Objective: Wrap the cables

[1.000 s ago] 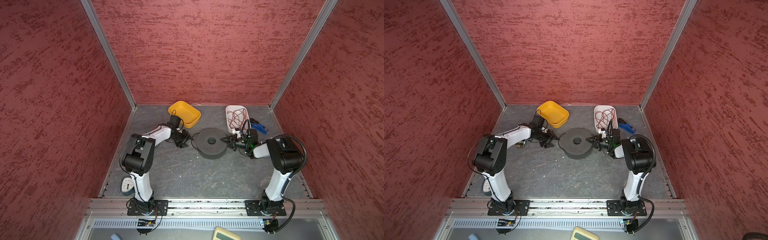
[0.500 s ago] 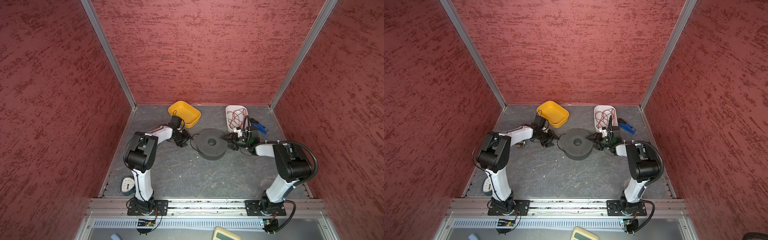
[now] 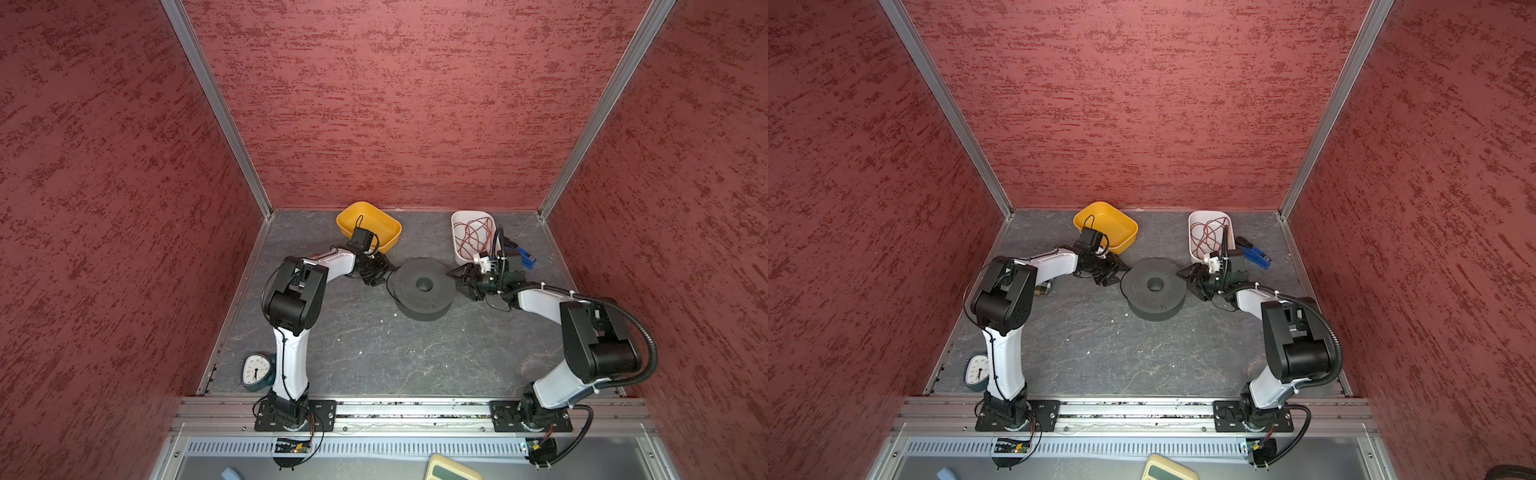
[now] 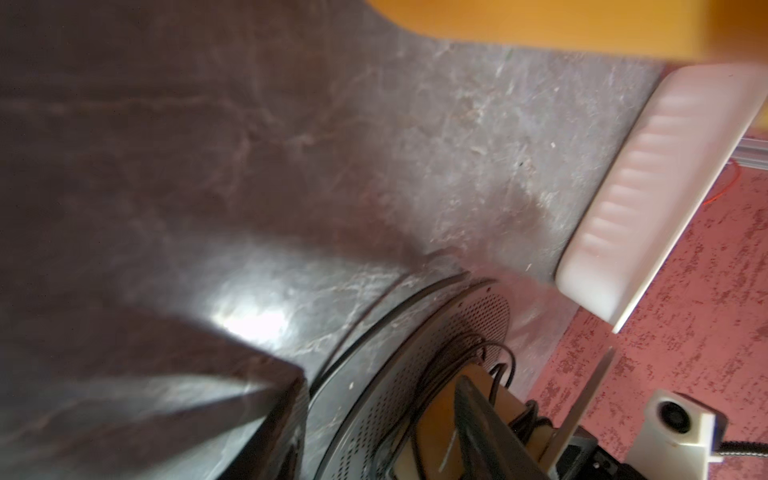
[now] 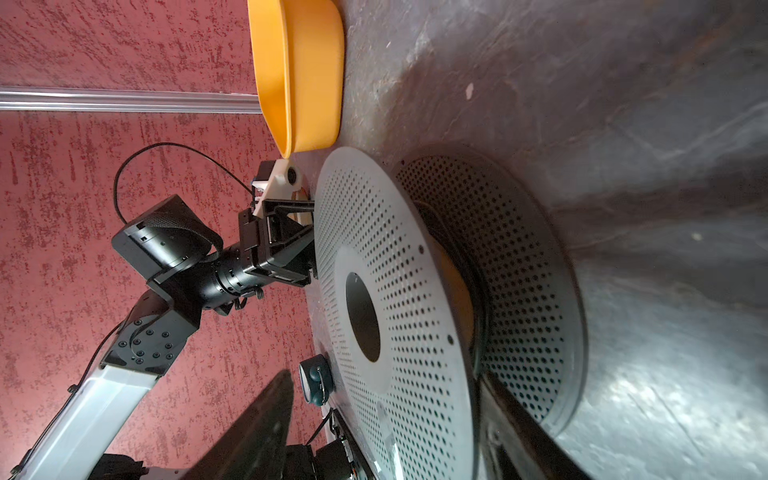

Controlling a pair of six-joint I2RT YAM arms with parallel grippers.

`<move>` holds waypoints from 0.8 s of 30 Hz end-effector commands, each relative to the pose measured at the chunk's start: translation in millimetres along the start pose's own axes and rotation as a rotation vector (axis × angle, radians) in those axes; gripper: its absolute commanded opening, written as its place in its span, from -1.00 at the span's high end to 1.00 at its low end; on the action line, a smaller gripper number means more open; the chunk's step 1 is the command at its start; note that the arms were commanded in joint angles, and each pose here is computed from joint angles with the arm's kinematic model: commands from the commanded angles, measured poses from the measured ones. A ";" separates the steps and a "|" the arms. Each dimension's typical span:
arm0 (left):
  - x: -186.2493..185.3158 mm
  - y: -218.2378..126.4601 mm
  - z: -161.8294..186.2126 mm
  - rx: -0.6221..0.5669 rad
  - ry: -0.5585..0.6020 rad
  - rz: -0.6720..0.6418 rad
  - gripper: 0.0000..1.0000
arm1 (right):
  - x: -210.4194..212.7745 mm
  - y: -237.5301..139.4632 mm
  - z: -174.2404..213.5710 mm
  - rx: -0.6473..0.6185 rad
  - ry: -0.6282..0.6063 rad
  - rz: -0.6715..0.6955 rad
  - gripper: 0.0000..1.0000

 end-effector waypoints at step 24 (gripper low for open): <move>-23.9 31.4 17.7 0.074 -0.013 0.058 -0.13 | 0.2 -12.6 -3.4 -0.065 -0.044 0.002 -0.45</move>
Point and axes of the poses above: each gripper's point midway between its finger pads, its own y axis out along the fingers, its own x axis along the line the jaws close on, z = x × y, the point moved 1 cm from there along -y, back along the fingers, and after that the axes turned 13 degrees about y, right-handed, at the moved point
